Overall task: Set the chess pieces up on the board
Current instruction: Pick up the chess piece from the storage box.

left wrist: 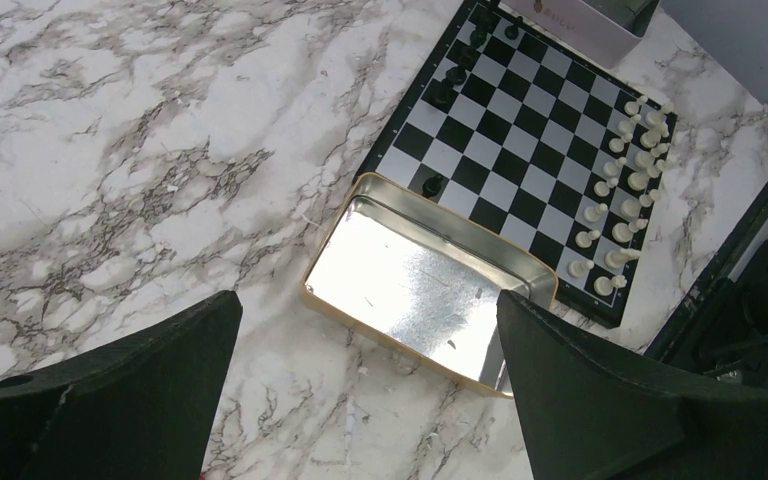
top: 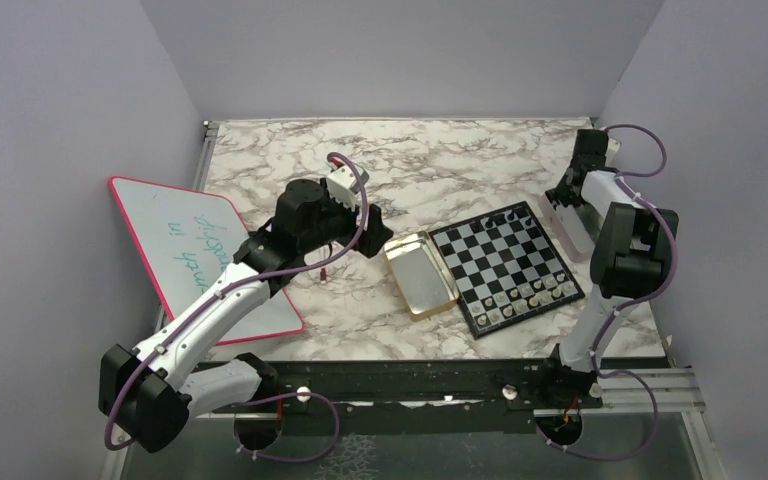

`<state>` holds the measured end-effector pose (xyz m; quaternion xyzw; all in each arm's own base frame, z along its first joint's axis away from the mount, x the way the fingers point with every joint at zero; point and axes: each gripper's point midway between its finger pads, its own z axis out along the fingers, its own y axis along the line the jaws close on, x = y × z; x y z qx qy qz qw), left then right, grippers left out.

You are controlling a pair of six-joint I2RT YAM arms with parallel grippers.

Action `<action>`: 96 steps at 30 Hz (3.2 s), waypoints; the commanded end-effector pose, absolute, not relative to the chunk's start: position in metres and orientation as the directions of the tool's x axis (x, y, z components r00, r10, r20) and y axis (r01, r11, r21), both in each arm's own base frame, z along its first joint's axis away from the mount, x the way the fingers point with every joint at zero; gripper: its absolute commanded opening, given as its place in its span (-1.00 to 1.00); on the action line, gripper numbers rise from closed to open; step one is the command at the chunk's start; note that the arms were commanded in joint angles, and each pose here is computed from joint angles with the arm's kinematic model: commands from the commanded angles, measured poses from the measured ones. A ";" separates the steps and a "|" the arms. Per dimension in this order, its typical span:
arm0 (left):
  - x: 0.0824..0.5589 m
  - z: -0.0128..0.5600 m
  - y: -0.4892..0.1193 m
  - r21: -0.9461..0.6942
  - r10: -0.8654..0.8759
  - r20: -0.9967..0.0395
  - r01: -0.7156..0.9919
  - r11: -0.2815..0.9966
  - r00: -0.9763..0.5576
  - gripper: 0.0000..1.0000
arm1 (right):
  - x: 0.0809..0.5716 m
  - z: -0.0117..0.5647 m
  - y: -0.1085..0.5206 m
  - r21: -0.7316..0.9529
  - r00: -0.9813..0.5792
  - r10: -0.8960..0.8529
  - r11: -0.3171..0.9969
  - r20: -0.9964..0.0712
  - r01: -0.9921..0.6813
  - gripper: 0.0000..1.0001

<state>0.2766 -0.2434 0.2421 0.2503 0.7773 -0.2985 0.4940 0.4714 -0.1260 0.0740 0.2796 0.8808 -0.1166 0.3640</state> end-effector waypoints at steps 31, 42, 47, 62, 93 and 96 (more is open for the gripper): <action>0.282 0.239 -0.238 -0.175 0.119 -0.920 0.664 0.727 -0.373 0.98 | 0.490 0.058 -0.148 0.022 -0.592 0.389 0.847 -0.706 0.531 -0.49; 0.282 0.239 -0.237 -0.172 0.120 -0.921 0.662 0.730 -0.371 0.98 | 0.492 0.065 -0.144 0.024 -0.606 0.375 0.862 -0.701 0.506 -0.50; 0.283 0.240 -0.237 -0.171 0.119 -0.921 0.661 0.731 -0.370 0.98 | 0.494 0.061 -0.140 0.030 -0.619 0.374 0.870 -0.691 0.491 -0.50; 0.281 0.242 -0.237 -0.170 0.116 -0.924 0.664 0.728 -0.364 0.98 | 0.496 0.044 -0.138 0.003 -0.664 0.358 0.881 -0.657 0.473 -0.52; 0.281 0.246 -0.235 -0.168 0.103 -0.932 0.663 0.730 -0.349 0.98 | 0.461 0.133 -0.105 -0.046 -0.622 0.298 0.879 -0.725 0.475 -0.99; 0.282 0.246 -0.233 -0.162 0.103 -0.933 0.655 0.738 -0.346 0.98 | 0.454 0.145 -0.087 0.002 -0.618 0.310 0.895 -0.723 0.446 -0.99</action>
